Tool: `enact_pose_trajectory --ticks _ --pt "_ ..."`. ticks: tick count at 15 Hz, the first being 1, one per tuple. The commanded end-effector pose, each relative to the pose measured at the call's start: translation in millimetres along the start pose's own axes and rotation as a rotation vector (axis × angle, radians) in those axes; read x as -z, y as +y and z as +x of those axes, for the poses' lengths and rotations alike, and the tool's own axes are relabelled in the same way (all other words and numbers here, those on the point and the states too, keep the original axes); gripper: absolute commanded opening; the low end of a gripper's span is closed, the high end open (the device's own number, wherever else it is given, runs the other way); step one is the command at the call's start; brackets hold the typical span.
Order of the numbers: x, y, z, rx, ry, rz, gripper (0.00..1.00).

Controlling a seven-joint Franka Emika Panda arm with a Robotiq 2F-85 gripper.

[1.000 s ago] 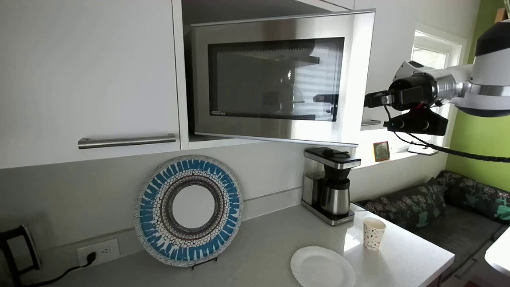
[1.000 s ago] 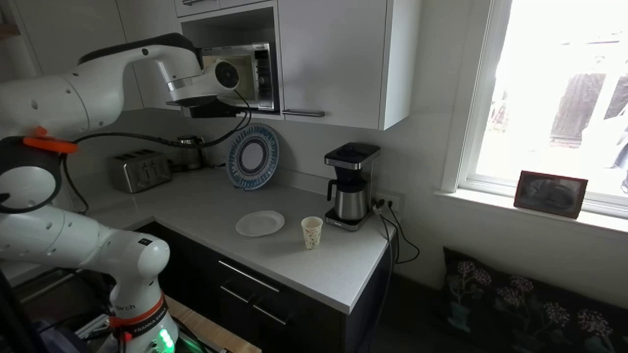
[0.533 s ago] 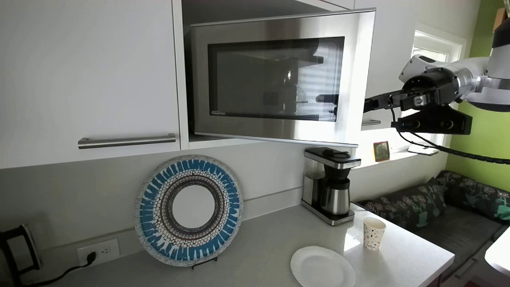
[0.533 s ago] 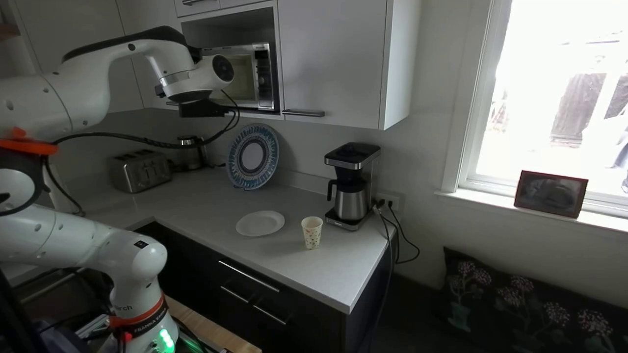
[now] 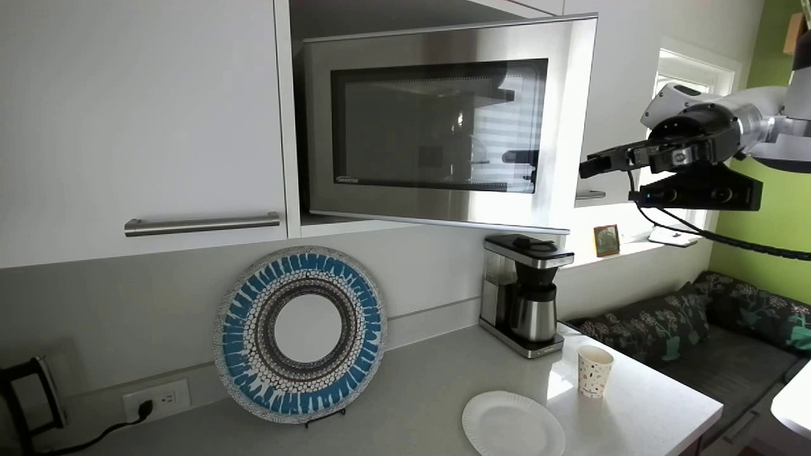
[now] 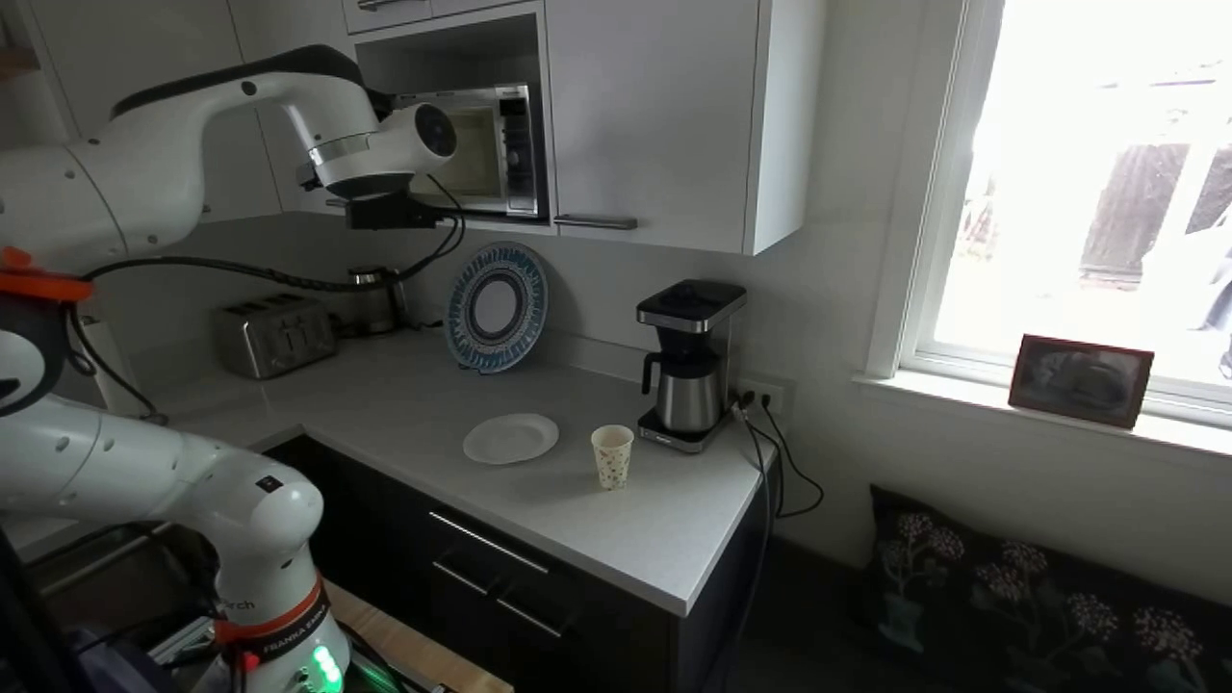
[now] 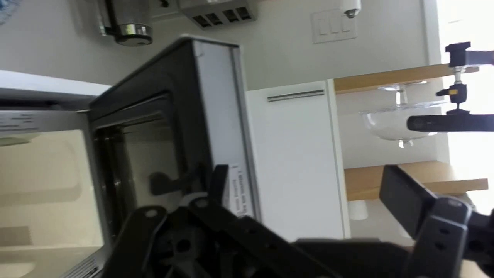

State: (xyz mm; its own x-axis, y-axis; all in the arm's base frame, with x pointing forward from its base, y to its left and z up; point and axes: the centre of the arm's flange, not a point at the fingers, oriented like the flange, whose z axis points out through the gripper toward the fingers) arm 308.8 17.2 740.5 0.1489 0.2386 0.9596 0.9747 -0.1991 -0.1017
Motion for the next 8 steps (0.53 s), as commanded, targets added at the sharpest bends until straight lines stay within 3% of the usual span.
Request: enact_pose_trajectory --ticks 1,4,8 --pt "37.8 13.3 -0.3 0.005 -0.026 -0.202 1.00" --pt "78.8 32.3 -16.3 -0.030 -0.059 -0.374 1.00" --pt "115.6 65.1 -61.9 -0.121 -0.153 -0.587 1.00"
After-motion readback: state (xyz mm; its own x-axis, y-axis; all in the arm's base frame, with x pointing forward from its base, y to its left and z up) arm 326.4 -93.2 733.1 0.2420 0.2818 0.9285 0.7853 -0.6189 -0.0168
